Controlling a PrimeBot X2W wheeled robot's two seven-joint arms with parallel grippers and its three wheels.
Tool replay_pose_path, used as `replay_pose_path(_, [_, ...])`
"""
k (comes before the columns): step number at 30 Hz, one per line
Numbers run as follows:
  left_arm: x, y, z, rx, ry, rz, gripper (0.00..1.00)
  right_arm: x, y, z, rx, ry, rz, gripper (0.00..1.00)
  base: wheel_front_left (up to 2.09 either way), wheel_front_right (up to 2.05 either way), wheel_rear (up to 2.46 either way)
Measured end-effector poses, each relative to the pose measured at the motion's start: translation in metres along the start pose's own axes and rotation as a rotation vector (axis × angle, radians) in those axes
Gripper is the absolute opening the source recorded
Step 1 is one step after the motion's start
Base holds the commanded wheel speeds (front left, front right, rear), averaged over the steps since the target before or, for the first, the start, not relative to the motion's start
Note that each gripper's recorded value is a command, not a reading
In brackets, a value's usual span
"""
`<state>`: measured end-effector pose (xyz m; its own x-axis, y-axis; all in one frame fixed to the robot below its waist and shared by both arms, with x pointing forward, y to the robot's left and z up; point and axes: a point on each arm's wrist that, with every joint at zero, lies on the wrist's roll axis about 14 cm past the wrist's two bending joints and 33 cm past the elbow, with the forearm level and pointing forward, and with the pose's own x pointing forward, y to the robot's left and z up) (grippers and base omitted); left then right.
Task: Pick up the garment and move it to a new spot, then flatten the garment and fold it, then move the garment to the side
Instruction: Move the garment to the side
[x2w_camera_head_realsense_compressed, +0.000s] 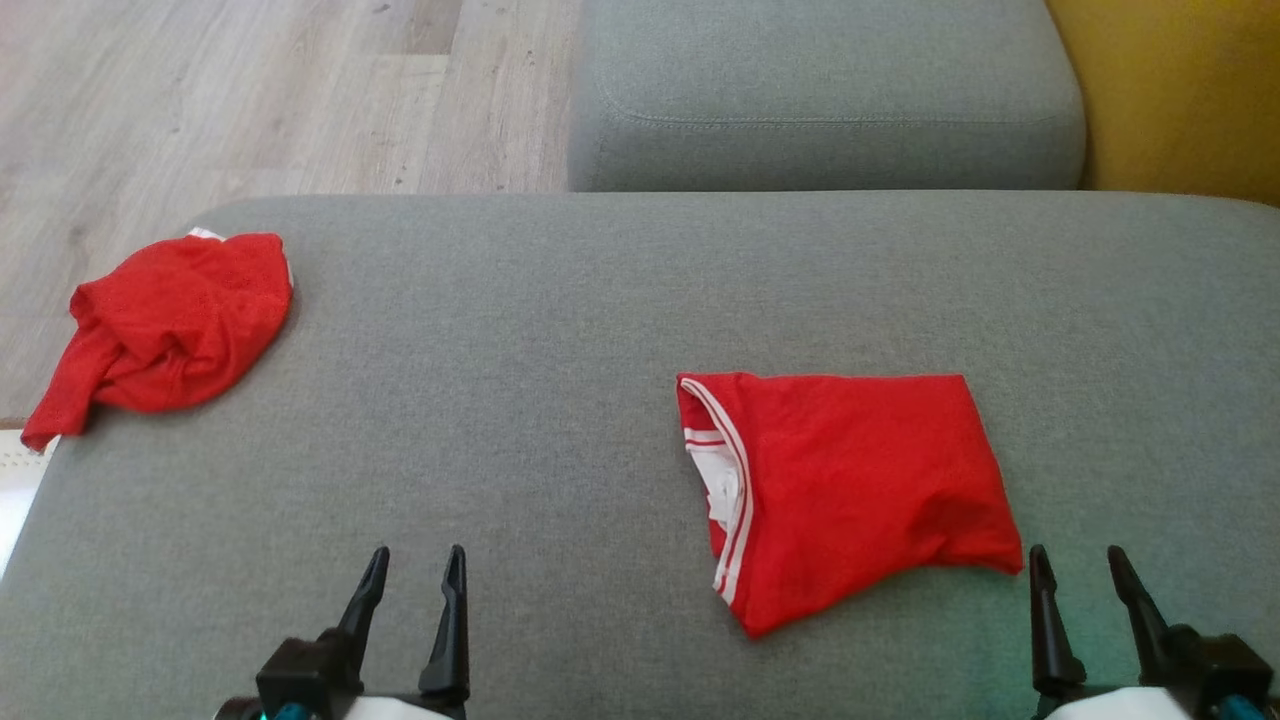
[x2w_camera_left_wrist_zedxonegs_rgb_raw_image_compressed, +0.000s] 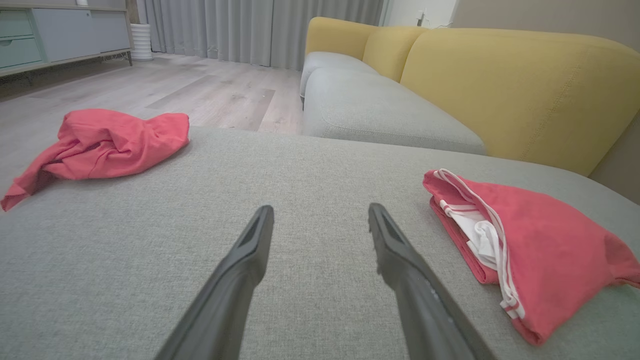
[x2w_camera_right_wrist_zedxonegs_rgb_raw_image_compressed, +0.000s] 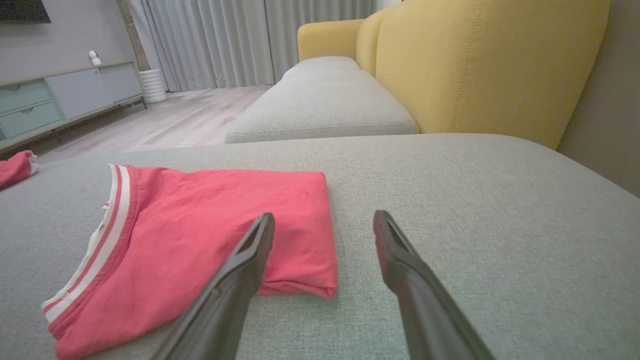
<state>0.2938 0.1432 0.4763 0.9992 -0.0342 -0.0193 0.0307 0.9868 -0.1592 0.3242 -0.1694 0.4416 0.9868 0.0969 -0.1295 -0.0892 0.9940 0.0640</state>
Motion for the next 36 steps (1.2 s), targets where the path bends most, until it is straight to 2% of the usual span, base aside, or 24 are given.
replay_pose_path(6, [0.001,-0.001,-0.003,-0.002,0.011,-0.009,1.00,0.011,0.005,0.006,0.093,0.041,0.005,1.00,0.00,0.00,0.00])
replay_pose_path(10, [0.003,-0.002,-0.007,-0.002,0.027,-0.011,1.00,0.040,0.009,0.032,0.197,0.086,0.034,1.00,0.00,0.00,0.00])
replay_pose_path(13, [0.004,-0.003,-0.012,-0.004,0.046,-0.012,1.00,0.061,0.007,0.038,0.206,0.197,0.071,1.00,0.00,0.00,0.00])
replay_pose_path(16, [0.007,-0.006,-0.017,-0.007,0.067,-0.021,1.00,0.074,0.007,0.023,0.207,0.346,0.087,1.00,0.00,0.00,0.00])
replay_pose_path(21, [0.021,-0.006,-0.015,-0.004,0.062,-0.026,1.00,0.085,0.007,-0.022,0.216,0.583,0.084,1.00,0.00,0.00,0.00])
replay_pose_path(29, [0.028,0.003,-0.022,-0.008,0.089,0.013,1.00,0.103,0.012,-0.061,0.166,0.760,0.085,1.00,0.00,0.00,0.00])
replay_pose_path(31, [0.029,0.004,-0.024,-0.008,0.098,0.017,1.00,0.109,0.013,-0.062,0.182,0.771,0.083,0.00,0.00,0.00,0.00])
replay_pose_path(36, [0.041,-0.002,-0.025,-0.015,0.101,-0.002,1.00,0.130,0.000,-0.047,0.222,0.695,0.044,0.00,0.00,0.00,0.00])
